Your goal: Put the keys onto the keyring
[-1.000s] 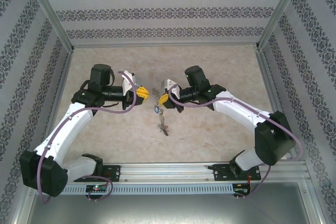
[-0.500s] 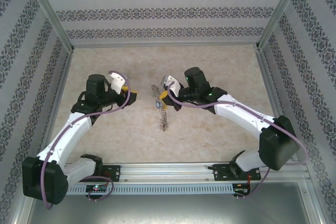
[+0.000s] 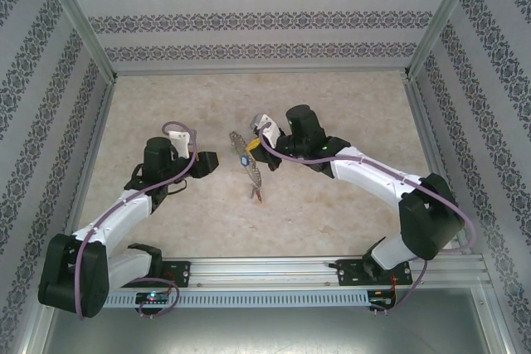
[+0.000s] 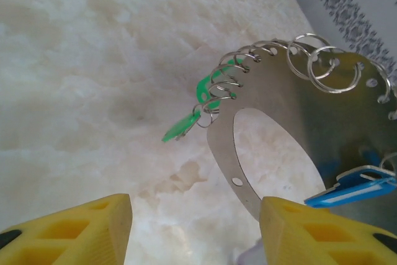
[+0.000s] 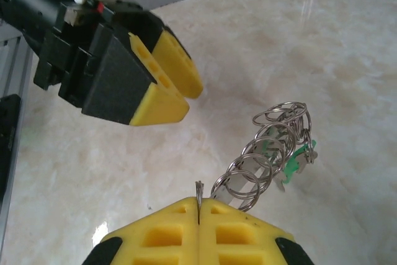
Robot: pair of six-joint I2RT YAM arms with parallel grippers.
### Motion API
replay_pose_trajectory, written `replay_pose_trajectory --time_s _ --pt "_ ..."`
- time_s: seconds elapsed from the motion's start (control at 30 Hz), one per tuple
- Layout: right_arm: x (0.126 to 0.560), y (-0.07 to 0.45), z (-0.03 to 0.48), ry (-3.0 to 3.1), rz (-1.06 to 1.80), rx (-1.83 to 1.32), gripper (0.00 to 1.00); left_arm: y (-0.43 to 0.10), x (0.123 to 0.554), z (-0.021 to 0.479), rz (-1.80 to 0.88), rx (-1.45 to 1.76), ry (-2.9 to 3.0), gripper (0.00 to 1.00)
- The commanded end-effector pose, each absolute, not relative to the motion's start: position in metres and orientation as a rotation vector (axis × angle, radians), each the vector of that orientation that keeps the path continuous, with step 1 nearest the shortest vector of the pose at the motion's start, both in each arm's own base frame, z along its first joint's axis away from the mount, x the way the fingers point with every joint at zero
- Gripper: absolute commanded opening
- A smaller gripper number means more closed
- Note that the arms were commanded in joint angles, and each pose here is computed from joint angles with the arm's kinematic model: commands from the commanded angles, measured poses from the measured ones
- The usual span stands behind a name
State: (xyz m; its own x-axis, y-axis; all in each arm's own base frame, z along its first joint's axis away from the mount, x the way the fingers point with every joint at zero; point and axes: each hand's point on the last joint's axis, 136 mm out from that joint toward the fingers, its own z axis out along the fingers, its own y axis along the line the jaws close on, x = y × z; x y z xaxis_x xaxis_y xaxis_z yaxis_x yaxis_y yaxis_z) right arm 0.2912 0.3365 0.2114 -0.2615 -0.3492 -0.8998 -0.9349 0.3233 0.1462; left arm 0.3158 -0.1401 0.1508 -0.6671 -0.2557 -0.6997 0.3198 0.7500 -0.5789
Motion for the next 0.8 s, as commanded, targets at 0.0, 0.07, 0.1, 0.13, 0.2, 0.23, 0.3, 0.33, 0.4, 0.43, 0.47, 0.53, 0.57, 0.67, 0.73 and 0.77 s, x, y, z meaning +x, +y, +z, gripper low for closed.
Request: replay_pose_trajectory --time_s 0.0,0.07,0.1,0.13,0.2,0.23,0.3,0.33,0.4,0.43,0.47,0.53,0.57,0.67,0.73,0.77 --pt "0.296 0.338 0.274 1.6 0.949 -1.072 0.0 -0.146 0.325 0.182 -1.042 -0.06 2.008 0.62" --pt "0.296 0.338 0.284 1.579 0.959 -1.052 0.0 -0.146 0.328 0.18 -1.09 -0.147 2.019 0.68" --pt "0.296 0.338 0.287 1.573 0.962 -1.043 0.0 -0.147 0.329 0.18 -1.108 -0.159 2.019 0.68" --pt "0.297 0.338 0.291 1.564 0.963 -1.03 0.0 -0.15 0.33 0.179 -1.132 -0.158 2.02 0.68" --pt "0.299 0.337 0.298 1.55 0.963 -1.006 0.0 -0.154 0.332 0.177 -1.168 -0.164 2.027 0.7" --pt "0.3 0.337 0.303 1.539 0.961 -0.993 0.0 -0.155 0.333 0.175 -1.183 -0.177 2.031 0.71" --pt "0.3 0.337 0.309 1.525 0.961 -0.979 0.0 -0.158 0.335 0.177 -1.216 -0.185 2.02 0.73" --pt "0.301 0.337 0.313 1.517 0.962 -0.971 0.0 -0.159 0.338 0.178 -1.234 -0.201 2.018 0.74" --pt "0.3 0.337 0.318 1.505 0.966 -0.965 0.0 -0.165 0.341 0.182 -1.284 -0.21 2.024 0.75" --pt "0.3 0.338 0.321 1.499 0.969 -0.961 0.0 -0.168 0.342 0.186 -1.312 -0.202 2.018 0.76" --pt "0.3 0.338 0.322 1.496 0.972 -0.958 0.0 -0.172 0.344 0.189 -1.337 -0.196 2.008 0.77" --pt "0.298 0.339 0.325 1.487 0.978 -0.953 0.0 -0.179 0.345 0.195 -1.373 -0.18 1.994 0.78" --pt "0.298 0.34 0.326 1.485 0.978 -0.95 0.0 -0.183 0.346 0.195 -1.387 -0.171 2.002 0.79" --pt "0.298 0.34 0.33 1.475 0.977 -0.937 0.0 -0.186 0.35 0.191 -1.403 -0.206 2.026 0.8" --pt "0.299 0.341 0.332 1.467 0.973 -0.921 0.0 -0.189 0.352 0.193 -1.43 -0.214 2.011 0.8" --pt "0.299 0.341 0.333 1.464 0.97 -0.913 0.0 -0.192 0.352 0.195 -1.444 -0.212 2.006 0.8"
